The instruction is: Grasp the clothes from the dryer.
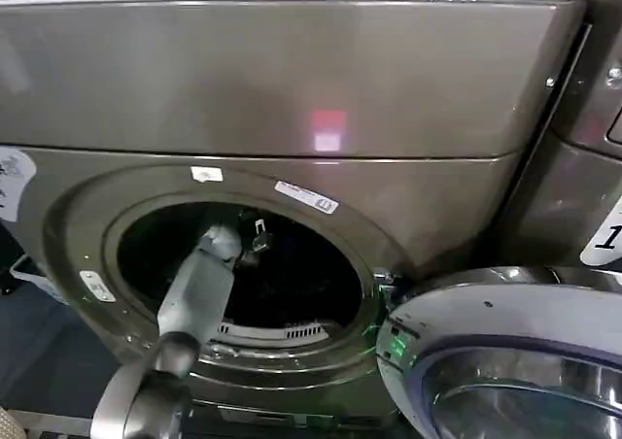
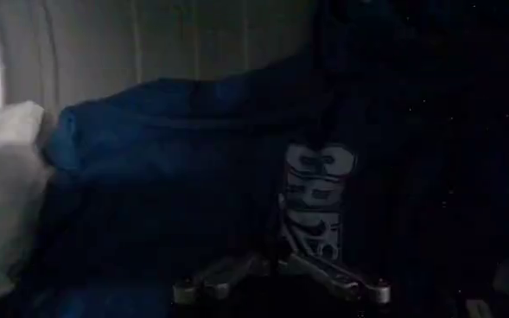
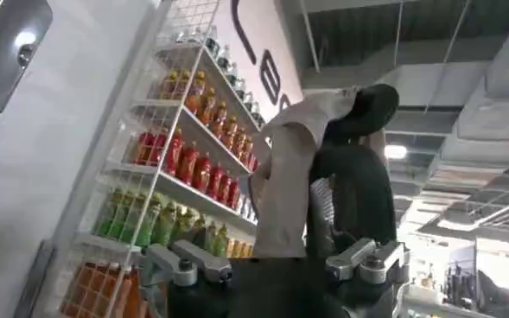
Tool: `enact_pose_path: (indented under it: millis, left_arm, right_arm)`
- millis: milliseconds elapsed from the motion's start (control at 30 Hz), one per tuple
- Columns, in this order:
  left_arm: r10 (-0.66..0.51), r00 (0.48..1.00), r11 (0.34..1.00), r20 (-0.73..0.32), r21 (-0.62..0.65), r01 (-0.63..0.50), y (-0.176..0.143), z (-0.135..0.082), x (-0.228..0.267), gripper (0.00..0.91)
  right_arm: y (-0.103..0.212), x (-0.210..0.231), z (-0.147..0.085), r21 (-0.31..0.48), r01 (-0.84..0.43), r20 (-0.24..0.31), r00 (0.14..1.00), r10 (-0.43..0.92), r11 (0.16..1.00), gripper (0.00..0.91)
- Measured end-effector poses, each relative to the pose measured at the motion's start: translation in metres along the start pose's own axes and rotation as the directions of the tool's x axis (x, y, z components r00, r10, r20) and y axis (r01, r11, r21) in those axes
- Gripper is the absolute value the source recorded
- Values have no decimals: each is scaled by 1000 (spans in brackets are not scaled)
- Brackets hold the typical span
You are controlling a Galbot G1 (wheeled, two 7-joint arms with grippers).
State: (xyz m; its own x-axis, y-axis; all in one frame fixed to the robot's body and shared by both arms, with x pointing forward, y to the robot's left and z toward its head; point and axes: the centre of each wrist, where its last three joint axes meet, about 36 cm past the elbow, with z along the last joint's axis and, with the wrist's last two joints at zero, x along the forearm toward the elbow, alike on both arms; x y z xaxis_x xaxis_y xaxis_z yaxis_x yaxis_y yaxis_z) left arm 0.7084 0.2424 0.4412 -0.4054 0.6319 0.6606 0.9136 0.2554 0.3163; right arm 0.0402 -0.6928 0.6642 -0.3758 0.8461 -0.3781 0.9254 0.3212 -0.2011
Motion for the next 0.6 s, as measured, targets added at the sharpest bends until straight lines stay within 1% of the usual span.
enact_pose_path:
  millis: [100, 167, 267, 367, 433, 600]
  left_arm:
    - [-166, 984, 986, 60, 40, 164, 0, -14, 2, 0]
    - [-282, 955, 958, 87, 80, 275, -1, -22, 4, 0]
    - [-434, 893, 896, 117, 152, 416, -7, -33, 7, 0]
    - [-570, 810, 812, 141, 246, 529, -14, -45, 10, 0]
    - [-657, 740, 740, 145, 314, 595, -19, -52, 12, 0]
    - [-806, 583, 554, 101, 476, 683, -30, -65, 17, 0]
  right_arm:
    - [-1, 2, 2, -11, -2, -4, 1000, 2, 1000, 907]
    - [-1, 3, 2, -16, -2, -6, 1000, 2, 1000, 907]
    - [0, 3, 2, -27, 1, -6, 1000, -1, 1000, 907]
    - [2, 4, 1, -41, 4, -3, 1000, -4, 999, 907]
    - [3, 4, 1, -45, 6, -3, 1000, -6, 999, 907]
    - [5, 5, 0, -51, 8, 2, 1000, -8, 999, 907]
